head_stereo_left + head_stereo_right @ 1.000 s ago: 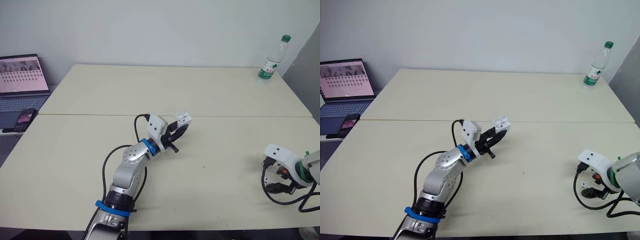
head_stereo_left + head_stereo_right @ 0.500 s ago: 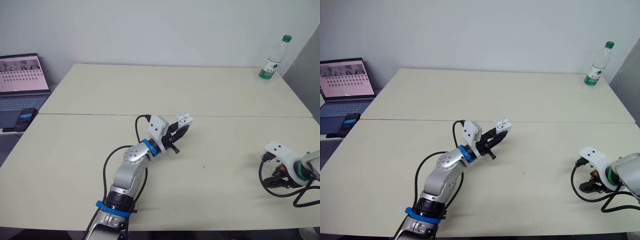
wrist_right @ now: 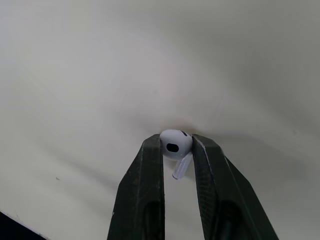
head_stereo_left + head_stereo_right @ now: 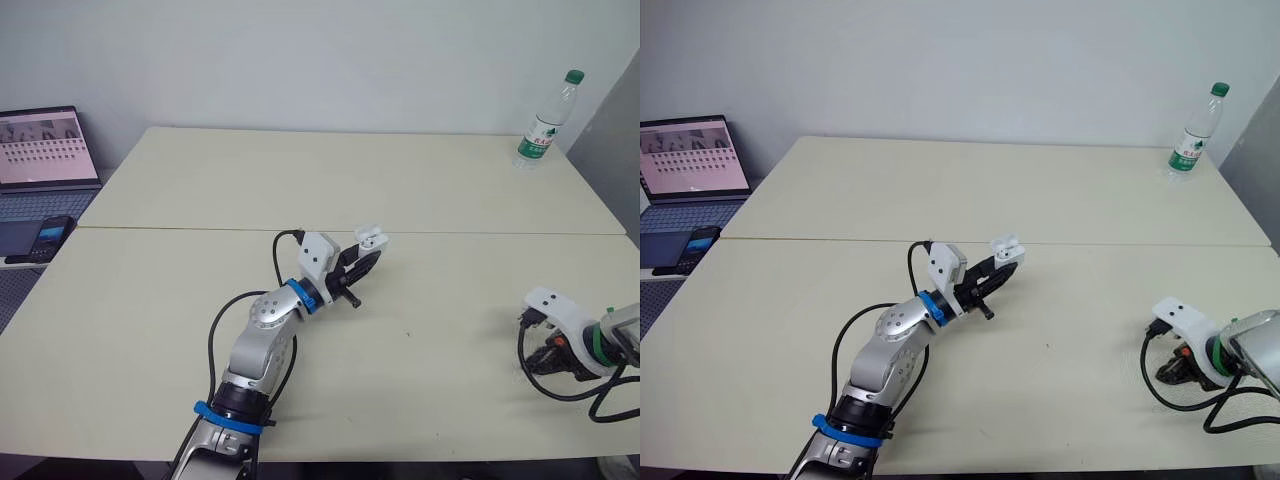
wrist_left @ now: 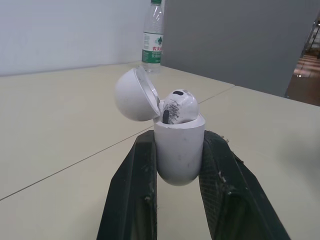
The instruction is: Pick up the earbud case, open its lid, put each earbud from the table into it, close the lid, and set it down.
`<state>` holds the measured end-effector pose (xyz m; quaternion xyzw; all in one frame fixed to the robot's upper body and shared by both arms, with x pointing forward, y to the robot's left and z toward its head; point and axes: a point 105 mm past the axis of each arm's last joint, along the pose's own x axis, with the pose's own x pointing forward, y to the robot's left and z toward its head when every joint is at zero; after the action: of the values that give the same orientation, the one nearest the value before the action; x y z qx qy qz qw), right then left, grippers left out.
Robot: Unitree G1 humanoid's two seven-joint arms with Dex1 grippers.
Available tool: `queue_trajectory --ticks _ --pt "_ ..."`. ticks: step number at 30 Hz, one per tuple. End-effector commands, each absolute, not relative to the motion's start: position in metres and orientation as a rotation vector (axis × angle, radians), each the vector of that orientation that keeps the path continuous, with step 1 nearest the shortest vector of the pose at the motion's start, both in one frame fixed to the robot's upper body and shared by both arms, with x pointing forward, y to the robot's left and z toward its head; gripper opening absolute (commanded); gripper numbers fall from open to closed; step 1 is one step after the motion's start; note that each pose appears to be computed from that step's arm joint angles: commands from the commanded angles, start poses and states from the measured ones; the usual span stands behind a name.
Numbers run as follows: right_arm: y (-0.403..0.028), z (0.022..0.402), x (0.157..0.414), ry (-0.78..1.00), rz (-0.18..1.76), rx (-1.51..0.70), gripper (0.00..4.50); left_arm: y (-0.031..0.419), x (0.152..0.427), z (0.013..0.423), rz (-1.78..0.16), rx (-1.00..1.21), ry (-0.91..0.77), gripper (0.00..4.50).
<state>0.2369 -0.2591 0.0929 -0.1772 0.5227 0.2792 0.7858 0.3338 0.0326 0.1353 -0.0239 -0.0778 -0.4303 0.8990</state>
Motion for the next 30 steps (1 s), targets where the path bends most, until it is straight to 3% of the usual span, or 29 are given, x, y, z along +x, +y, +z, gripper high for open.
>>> queue_trajectory --ticks 1,8,17,23,30 --pt "-0.246 0.111 0.258 0.909 0.691 -0.436 0.45 0.037 0.338 0.159 -0.869 -0.033 -0.249 0.74" --pt "-0.218 0.141 0.289 0.457 0.800 -0.511 0.45 0.026 0.337 0.171 -0.928 -0.030 -0.263 0.74" --pt "-0.185 0.206 0.320 -0.095 0.696 -0.446 0.45 0.008 0.329 0.171 -1.054 -0.089 -0.204 0.74" --pt "-0.161 0.232 0.317 -0.256 0.720 -0.313 0.45 0.003 0.324 0.170 -1.106 -0.098 -0.176 0.74" --pt "-0.131 0.238 0.307 -0.284 0.793 -0.110 0.45 0.000 0.318 0.173 -1.160 -0.141 -0.162 0.74"
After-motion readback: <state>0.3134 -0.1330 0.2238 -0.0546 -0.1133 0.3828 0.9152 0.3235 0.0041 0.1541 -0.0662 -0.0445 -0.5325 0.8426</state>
